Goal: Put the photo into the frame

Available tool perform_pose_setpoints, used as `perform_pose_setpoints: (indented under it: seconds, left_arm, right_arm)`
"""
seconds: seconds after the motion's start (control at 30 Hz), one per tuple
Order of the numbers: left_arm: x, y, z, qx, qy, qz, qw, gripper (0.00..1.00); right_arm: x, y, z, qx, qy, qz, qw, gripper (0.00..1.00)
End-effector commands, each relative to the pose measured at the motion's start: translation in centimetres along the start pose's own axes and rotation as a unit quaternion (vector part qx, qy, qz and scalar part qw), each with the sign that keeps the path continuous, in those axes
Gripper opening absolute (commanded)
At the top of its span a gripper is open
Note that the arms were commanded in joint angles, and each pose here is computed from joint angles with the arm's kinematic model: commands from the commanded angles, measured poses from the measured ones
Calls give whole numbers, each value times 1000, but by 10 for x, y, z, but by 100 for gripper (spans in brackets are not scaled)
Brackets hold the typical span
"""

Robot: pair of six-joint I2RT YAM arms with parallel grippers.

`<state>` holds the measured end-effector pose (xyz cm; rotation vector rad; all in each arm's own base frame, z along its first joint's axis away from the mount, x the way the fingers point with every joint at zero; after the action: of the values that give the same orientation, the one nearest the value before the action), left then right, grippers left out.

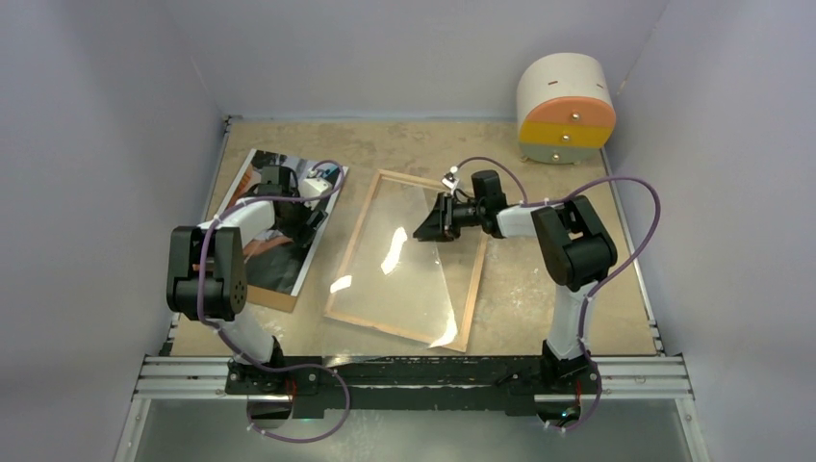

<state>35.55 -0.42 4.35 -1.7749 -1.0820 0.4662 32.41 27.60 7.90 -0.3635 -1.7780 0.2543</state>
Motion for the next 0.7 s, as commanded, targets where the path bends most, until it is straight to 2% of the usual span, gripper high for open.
perform_pose_setpoints:
  seconds: [0.0, 0.07, 0.1, 0.27, 0.5, 0.53, 0.67]
  left_arm:
    - [-13, 12, 20, 45, 3, 26, 999, 77]
    - [-14, 14, 22, 50, 3, 29, 998, 76]
    - [-15, 14, 23, 51, 3, 30, 998, 76]
    - [-15, 13, 23, 52, 4, 28, 998, 76]
    - [-17, 14, 25, 57, 4, 33, 998, 76]
    - [-17, 15, 25, 58, 4, 34, 998, 76]
    - [-18, 12, 21, 52, 1, 40, 998, 78]
  right_arm:
    - [23, -8, 3, -2, -20, -42, 999, 43]
    - [20, -9, 8, -2, -13, -35, 999, 52]
    - [18, -9, 11, -1, -11, -33, 999, 53]
    - [10, -12, 21, 1, 5, -14, 1000, 45]
    - [6, -16, 38, -2, 22, -18, 1000, 43]
    - [5, -15, 41, -2, 25, -18, 1000, 39]
    - [8, -15, 44, -16, 32, -21, 999, 7]
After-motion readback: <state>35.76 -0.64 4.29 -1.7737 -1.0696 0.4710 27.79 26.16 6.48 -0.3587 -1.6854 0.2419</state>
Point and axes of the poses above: each gripper's point midway between its finger pads, its own y axis out along the fingers, its own x axis along the line the jaws close on, z = x × y, the point moved 2 cm from there along -y, back along the fingers, and after that the axes turned 2 degrees about -y, right-handed, at the moved point
